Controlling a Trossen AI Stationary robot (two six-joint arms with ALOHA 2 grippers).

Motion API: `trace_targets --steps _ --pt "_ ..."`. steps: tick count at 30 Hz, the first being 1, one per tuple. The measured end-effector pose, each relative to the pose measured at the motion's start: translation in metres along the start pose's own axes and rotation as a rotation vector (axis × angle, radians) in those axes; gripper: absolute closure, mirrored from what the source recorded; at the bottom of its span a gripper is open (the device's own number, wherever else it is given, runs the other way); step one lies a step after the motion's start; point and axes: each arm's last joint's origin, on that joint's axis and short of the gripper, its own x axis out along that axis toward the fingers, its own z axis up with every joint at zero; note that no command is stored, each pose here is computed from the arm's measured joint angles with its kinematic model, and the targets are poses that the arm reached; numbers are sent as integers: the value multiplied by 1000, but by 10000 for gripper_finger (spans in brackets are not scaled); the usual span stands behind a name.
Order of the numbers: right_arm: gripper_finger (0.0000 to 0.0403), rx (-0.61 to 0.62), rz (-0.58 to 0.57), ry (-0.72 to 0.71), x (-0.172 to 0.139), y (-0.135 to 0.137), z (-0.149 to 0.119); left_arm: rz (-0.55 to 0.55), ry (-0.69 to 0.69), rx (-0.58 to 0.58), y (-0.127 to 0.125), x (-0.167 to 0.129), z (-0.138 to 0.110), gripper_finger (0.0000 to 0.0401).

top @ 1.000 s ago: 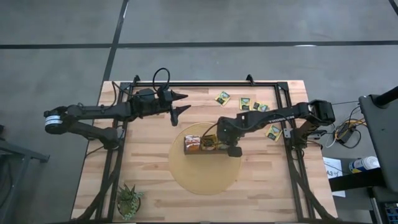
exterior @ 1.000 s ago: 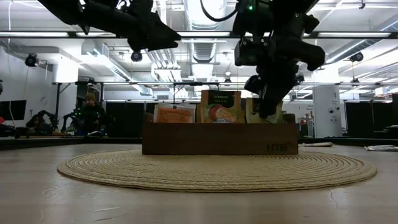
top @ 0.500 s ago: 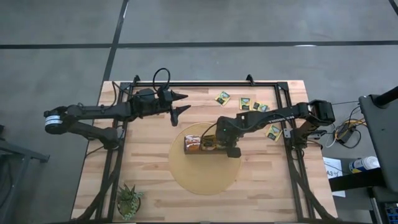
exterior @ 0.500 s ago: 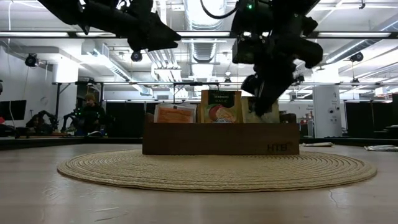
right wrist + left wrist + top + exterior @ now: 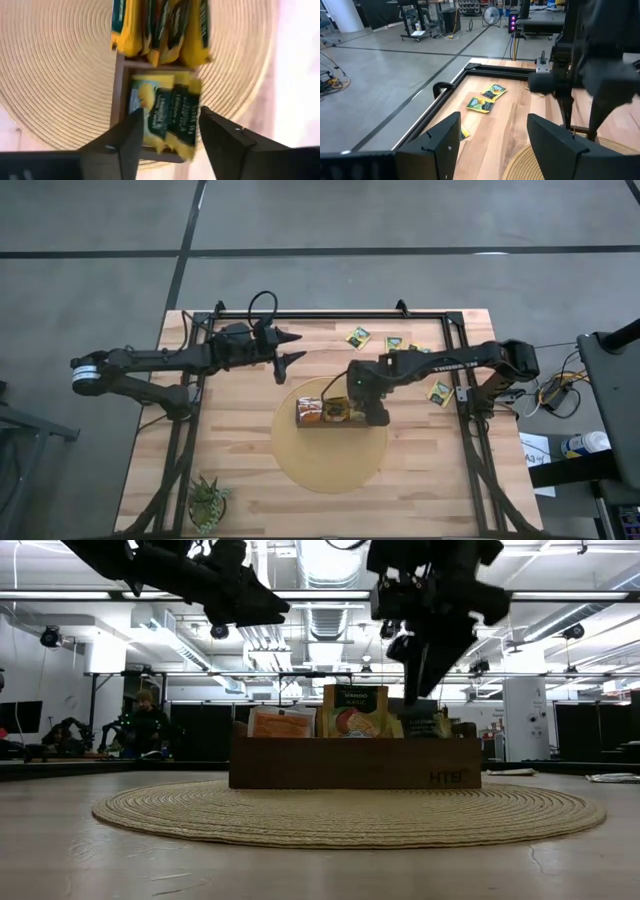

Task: Pick & Place Tea
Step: Put the yellow tea bag into the right section of the wooden organizer

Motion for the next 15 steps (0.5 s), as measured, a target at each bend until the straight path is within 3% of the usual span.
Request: trace_targets --steps 8,15 --pt "177 -26 -88 -47 -22 -22 7 -2 47 2 0 0 -5 179" --pt "170 95 -221 -25 -26 -77 -13 -5 104 -1 -1 -1 -15 179"
